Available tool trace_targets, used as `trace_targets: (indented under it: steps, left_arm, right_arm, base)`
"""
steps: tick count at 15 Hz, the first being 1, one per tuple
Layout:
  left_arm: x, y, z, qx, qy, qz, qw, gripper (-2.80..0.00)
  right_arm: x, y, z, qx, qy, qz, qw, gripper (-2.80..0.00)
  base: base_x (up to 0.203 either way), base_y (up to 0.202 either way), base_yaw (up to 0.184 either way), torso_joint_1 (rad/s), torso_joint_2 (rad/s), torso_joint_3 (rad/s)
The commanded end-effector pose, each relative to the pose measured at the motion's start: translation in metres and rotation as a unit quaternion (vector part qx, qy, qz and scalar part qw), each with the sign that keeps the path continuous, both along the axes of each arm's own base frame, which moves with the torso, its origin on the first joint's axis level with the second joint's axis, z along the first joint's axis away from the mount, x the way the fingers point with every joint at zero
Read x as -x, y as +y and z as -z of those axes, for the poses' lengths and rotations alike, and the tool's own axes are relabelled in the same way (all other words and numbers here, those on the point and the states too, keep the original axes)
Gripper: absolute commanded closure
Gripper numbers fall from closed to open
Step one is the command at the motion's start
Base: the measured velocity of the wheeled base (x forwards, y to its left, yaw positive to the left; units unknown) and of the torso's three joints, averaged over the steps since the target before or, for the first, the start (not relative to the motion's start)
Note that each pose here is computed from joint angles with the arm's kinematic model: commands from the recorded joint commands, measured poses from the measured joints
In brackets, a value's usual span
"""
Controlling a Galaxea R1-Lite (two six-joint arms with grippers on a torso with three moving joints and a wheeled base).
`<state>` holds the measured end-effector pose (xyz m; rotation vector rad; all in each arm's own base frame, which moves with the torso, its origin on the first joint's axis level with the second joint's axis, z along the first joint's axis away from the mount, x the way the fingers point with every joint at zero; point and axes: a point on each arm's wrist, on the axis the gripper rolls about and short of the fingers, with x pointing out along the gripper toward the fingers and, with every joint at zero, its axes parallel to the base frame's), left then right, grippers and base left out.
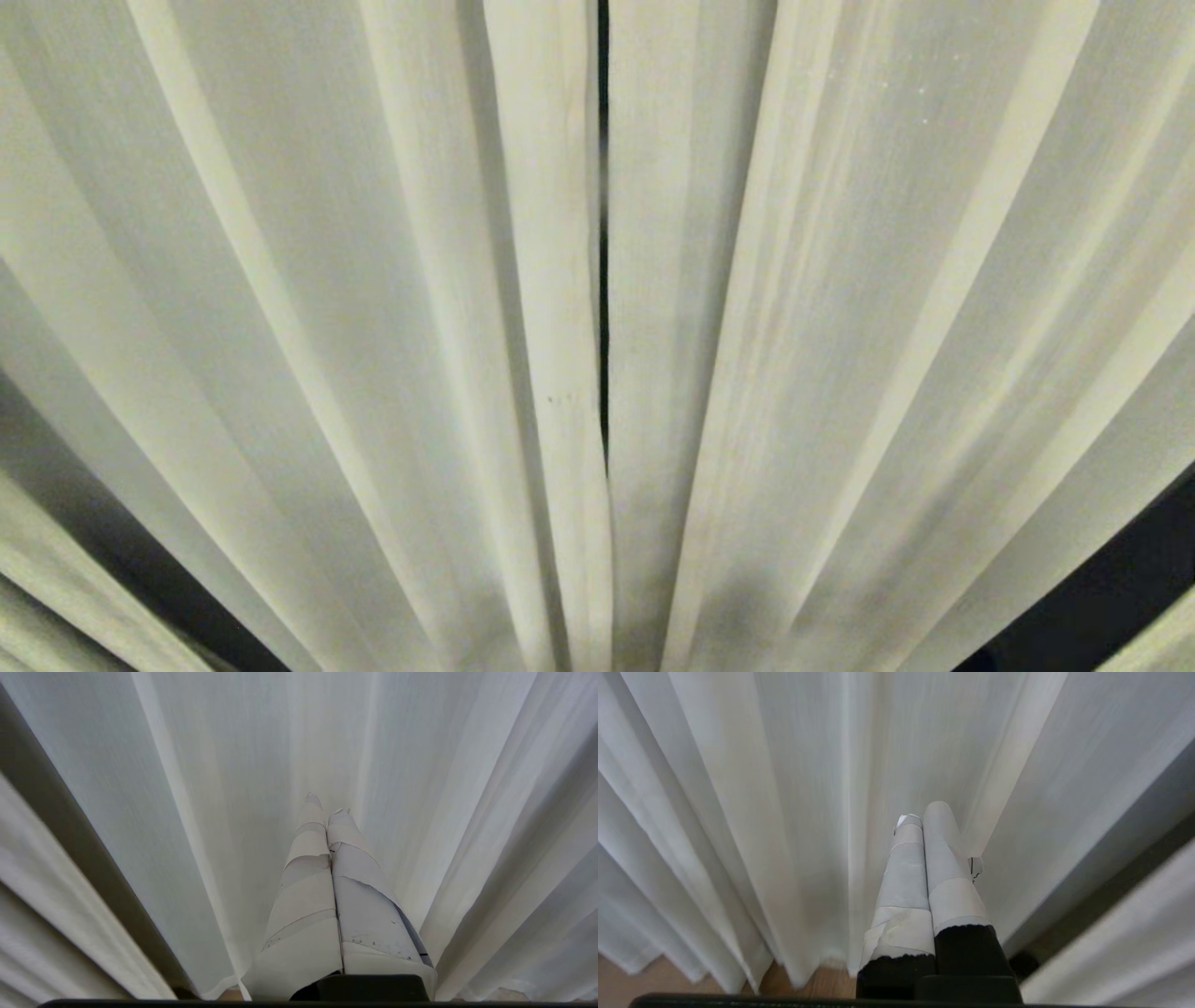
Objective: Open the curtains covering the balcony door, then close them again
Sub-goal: Pull the outer curtains open on both sides
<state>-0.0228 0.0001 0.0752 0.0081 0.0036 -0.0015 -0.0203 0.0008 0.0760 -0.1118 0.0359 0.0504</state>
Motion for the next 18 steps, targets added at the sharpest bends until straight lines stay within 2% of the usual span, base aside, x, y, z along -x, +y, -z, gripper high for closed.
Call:
trace_targets:
  steps: [1,18]
  left_arm:
    - [0.0,0.0,0.0,0.0,0.0,0.0,1.0,0.0]
    - [0.0,0.0001,0.0,0.0,0.0,0.0,1.0,0.0]
  right_arm:
    - [0.0025,-0.0001,0.0007,0.001,-0.016,-0.001,1.0,0.0]
    - [0.0025,0.0,0.0007,-0.002,-0.016,-0.001,1.0,0.0]
  base:
    - [0.0,0.0,0.0,0.0,0.0,0.0]
    - [0.0,0.0,0.0,0.0,0.0,0.0]
